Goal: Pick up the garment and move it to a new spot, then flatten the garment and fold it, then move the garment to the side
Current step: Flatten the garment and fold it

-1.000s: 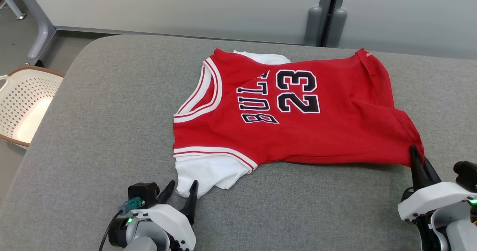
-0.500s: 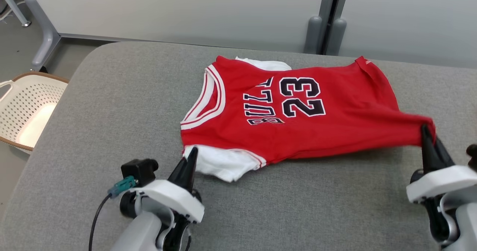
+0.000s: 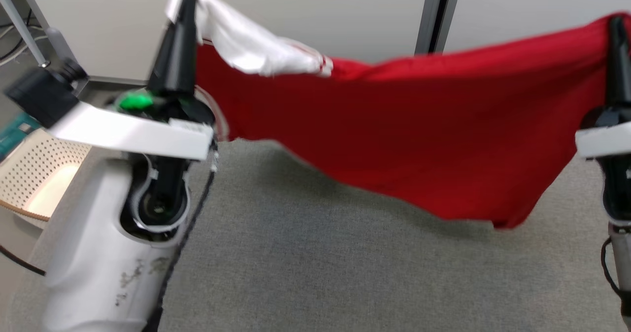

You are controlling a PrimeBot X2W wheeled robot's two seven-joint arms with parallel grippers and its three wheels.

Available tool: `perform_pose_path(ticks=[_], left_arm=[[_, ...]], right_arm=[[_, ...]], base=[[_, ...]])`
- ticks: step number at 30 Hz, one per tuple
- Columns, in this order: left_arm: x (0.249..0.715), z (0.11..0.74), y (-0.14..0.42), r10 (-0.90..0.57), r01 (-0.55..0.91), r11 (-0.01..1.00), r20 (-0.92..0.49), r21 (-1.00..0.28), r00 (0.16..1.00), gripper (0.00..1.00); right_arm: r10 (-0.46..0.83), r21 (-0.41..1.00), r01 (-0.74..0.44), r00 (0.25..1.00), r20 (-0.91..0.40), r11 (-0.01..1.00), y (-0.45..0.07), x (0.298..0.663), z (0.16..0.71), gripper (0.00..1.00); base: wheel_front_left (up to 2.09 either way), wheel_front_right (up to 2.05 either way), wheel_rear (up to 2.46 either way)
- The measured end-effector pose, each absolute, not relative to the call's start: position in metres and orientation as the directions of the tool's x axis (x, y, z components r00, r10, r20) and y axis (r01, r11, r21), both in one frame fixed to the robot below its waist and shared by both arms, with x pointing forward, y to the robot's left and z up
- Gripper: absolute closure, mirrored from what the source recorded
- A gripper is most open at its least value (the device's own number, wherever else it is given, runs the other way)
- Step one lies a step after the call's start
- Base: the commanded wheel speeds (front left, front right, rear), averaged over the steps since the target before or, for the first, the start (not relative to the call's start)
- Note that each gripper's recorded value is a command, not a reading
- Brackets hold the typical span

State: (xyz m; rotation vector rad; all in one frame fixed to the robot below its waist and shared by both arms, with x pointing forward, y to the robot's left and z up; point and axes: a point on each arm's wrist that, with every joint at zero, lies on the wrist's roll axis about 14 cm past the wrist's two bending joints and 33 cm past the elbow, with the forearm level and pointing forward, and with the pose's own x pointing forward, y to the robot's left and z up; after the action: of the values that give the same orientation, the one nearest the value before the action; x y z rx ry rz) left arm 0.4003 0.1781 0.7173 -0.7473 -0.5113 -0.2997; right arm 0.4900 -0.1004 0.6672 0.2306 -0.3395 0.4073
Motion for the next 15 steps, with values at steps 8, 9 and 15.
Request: perform_pose_path(ticks=[8, 9, 15], left_arm=[[0.356, 0.819, 0.183, -0.021, 0.567, 0.634, 0.721, -0.526, 0.693, 1.0], [0.354, 0.823, 0.181, -0.022, 0.572, 0.628, 0.722, -0.528, 0.691, 1.0], [0.363, 0.821, 0.186, -0.005, 0.522, 0.654, 0.687, -0.548, 0.727, 1.0]], right_arm=[[0.289, 0.22, -0.488, 0.761, 0.581, 0.844, -0.102, 0.454, 0.758, 1.0], [0.286, 0.224, -0.49, 0.759, 0.585, 0.842, -0.102, 0.451, 0.761, 1.0], [0.287, 0.218, -0.464, 0.788, 0.545, 0.859, -0.102, 0.45, 0.754, 1.0]], base=[[0.0, 0.0, 0.0], [0.0, 0.0, 0.0], [0.0, 0.0, 0.0]])
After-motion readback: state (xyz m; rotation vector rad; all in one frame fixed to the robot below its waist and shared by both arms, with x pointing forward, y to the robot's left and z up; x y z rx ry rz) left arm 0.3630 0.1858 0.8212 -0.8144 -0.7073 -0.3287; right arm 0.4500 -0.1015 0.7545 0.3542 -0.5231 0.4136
